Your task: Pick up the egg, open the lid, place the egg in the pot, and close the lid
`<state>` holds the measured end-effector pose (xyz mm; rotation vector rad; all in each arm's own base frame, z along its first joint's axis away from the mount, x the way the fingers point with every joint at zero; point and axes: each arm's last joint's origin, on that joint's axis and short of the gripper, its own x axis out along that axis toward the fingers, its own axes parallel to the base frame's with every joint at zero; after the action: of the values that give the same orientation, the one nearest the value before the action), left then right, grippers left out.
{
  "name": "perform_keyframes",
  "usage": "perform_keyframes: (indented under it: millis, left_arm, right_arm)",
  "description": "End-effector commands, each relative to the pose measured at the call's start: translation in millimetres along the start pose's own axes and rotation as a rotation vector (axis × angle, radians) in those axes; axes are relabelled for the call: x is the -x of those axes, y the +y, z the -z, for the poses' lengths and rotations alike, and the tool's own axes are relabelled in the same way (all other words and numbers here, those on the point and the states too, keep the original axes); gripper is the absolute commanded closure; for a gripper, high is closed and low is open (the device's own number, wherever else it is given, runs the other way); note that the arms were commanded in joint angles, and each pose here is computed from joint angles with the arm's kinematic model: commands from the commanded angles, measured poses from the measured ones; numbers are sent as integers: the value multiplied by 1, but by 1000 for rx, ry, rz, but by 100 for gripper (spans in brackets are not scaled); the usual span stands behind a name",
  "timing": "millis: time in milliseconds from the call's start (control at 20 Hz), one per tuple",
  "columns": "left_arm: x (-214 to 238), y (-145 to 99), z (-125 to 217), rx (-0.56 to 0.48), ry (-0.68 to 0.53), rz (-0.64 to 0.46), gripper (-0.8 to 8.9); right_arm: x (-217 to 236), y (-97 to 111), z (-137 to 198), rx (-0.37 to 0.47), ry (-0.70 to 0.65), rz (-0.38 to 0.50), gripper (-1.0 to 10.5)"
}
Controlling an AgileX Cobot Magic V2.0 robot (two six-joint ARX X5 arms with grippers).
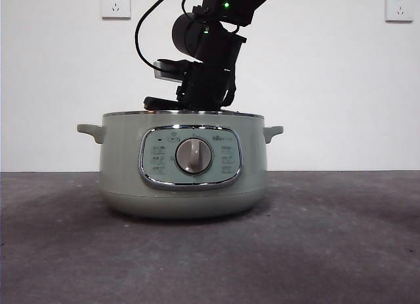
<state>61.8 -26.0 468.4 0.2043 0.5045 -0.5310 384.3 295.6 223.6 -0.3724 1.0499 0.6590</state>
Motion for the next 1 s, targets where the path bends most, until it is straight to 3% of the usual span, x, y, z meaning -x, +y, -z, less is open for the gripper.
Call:
perform_keyframes:
  millis: [50,300,450,550,700,1000]
  left_arm:
    - [6,-1,-3,0,-58,-3,822]
    - [5,0,-4,0,-61,-3,822]
    - [0,1,-7,0,-55,-2,822]
    - [-5,3,-10,0,-50,-1,822]
    - [-13,5,-16,-6,-63,-3,822]
    - [-32,9,-28,-11,-75,57,822]
  right_arm:
    - [-8,1,1,-4,14,-1,500]
    - [40,2,-23,-14,-35,-2,501]
    - [104,4,-35,2,-84,14,506]
    - [163,6,-37,5,-207,38,507]
    - [235,10,-17,23,-280,68,509]
    - [325,18,29,41,-395,42,510]
